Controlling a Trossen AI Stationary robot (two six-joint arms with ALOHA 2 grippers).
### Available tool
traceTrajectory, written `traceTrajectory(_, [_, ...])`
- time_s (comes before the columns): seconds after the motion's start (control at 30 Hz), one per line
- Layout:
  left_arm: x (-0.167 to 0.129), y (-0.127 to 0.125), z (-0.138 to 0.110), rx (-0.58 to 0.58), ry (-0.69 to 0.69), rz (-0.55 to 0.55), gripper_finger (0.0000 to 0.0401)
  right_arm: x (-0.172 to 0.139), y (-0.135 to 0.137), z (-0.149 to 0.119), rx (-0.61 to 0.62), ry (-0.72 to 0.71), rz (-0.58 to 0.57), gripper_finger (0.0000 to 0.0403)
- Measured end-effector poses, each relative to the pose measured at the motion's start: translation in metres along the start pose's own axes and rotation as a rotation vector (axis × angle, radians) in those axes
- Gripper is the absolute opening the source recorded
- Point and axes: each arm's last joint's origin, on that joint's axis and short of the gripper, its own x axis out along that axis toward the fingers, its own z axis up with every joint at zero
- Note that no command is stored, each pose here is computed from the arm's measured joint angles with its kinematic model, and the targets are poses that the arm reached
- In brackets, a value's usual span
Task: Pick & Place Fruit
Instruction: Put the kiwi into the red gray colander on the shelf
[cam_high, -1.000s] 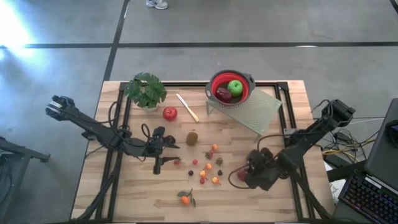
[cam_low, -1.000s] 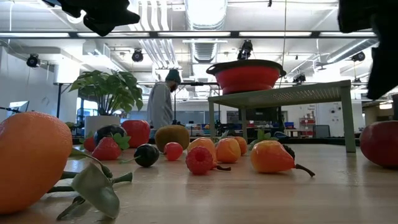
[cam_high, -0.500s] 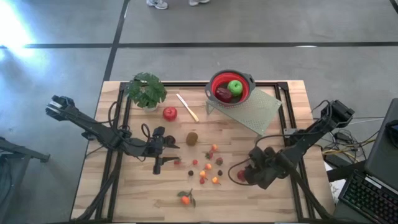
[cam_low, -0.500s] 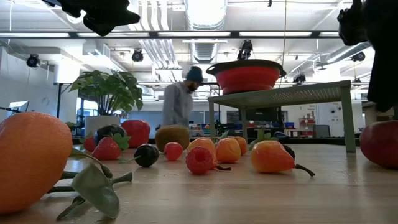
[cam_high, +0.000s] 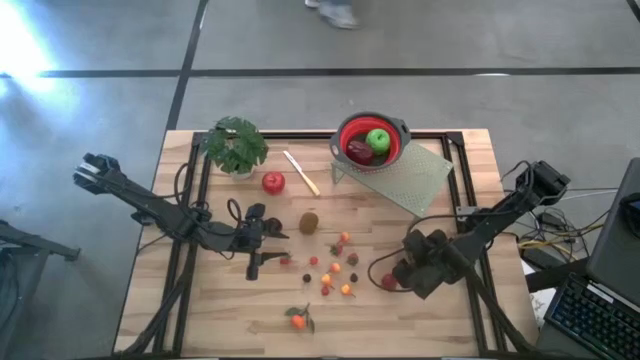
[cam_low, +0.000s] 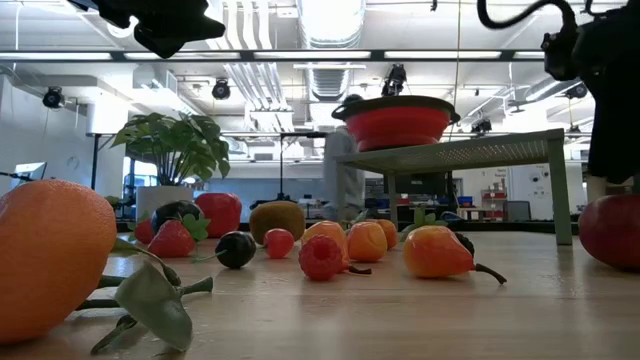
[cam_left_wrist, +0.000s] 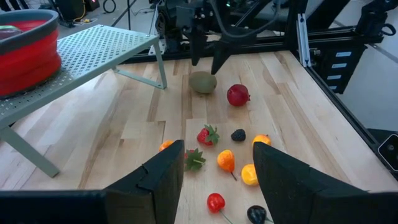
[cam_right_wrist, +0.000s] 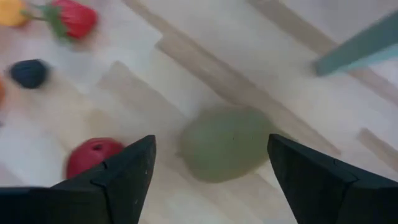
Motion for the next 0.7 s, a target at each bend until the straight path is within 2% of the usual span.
traceTrajectory(0.5, [0.0,0.0,0.0,0.0,0.0,0.0,0.0197,0.005,-0.006,-0.002,0.009,-0.001,-0.046,0.0356])
traceTrajectory(0.7, [0.0,0.0,0.0,0.0,0.0,0.0,0.0197,0.013,-0.013,-0.005,0.038,0.002,-0.074,0.0353])
